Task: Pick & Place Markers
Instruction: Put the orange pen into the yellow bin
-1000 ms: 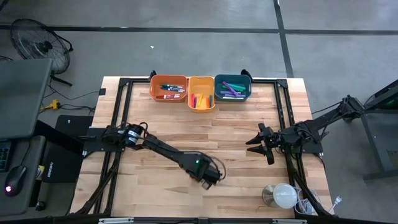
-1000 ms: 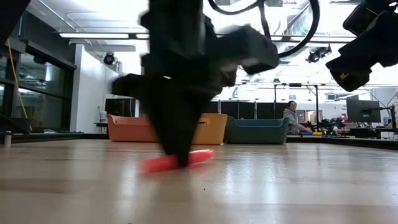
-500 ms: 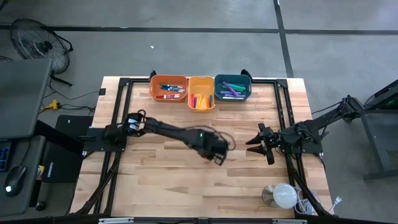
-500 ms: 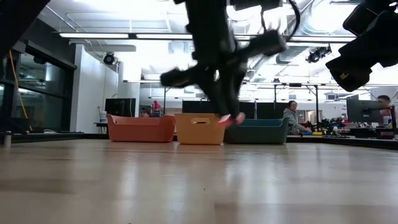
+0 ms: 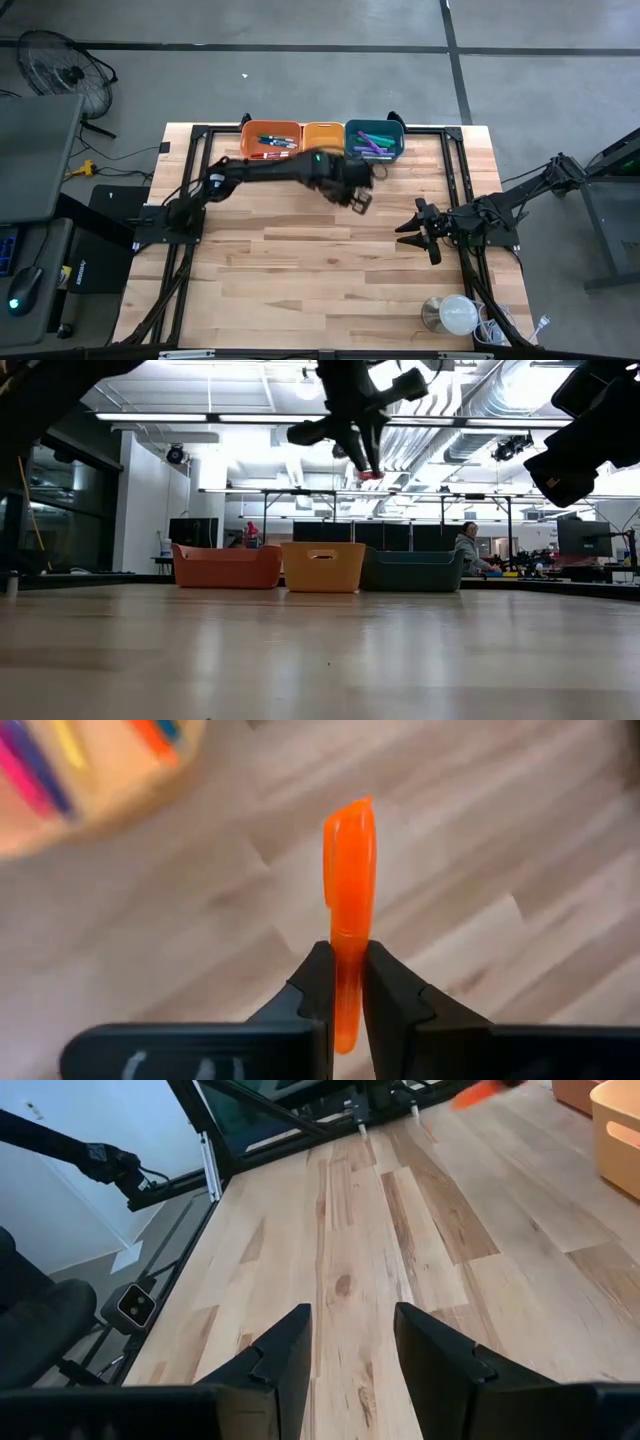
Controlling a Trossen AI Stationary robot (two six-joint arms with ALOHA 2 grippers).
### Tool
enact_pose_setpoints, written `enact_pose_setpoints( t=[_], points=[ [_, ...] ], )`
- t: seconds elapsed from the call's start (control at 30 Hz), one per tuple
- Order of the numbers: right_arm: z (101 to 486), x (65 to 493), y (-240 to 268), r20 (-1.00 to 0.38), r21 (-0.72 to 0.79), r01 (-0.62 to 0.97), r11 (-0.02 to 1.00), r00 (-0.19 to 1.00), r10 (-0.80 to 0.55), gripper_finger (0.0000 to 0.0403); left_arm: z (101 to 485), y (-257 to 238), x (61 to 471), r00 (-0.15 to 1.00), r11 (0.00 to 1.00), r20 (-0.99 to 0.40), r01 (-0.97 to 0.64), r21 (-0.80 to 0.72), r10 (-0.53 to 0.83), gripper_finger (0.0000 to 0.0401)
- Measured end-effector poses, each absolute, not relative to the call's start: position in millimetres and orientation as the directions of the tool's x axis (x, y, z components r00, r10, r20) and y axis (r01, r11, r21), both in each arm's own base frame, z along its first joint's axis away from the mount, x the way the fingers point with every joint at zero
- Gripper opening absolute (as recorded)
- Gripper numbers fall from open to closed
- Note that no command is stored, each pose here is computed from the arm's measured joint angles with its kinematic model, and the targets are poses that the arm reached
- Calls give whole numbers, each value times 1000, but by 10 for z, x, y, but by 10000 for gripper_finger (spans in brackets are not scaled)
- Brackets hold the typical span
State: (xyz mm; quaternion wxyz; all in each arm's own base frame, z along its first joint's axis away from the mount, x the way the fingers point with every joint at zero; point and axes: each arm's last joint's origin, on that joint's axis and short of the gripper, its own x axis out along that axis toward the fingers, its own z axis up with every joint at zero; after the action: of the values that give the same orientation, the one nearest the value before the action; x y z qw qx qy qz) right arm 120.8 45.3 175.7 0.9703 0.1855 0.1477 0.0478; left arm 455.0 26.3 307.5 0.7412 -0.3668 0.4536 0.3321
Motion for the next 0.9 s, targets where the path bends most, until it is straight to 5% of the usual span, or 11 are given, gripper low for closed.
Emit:
enact_pose_setpoints(
  t=[0.53, 0.9],
  points=[
    [1757, 1208, 454, -269, 374, -38, 927, 952, 148, 134, 3020, 1639, 4296, 306, 439, -927, -879, -187, 218, 23],
    [1757, 1208, 454, -269, 374, -38, 927, 952, 148, 134, 2707, 2042, 4248, 202, 354, -947, -929, -105, 251, 23]
  ],
)
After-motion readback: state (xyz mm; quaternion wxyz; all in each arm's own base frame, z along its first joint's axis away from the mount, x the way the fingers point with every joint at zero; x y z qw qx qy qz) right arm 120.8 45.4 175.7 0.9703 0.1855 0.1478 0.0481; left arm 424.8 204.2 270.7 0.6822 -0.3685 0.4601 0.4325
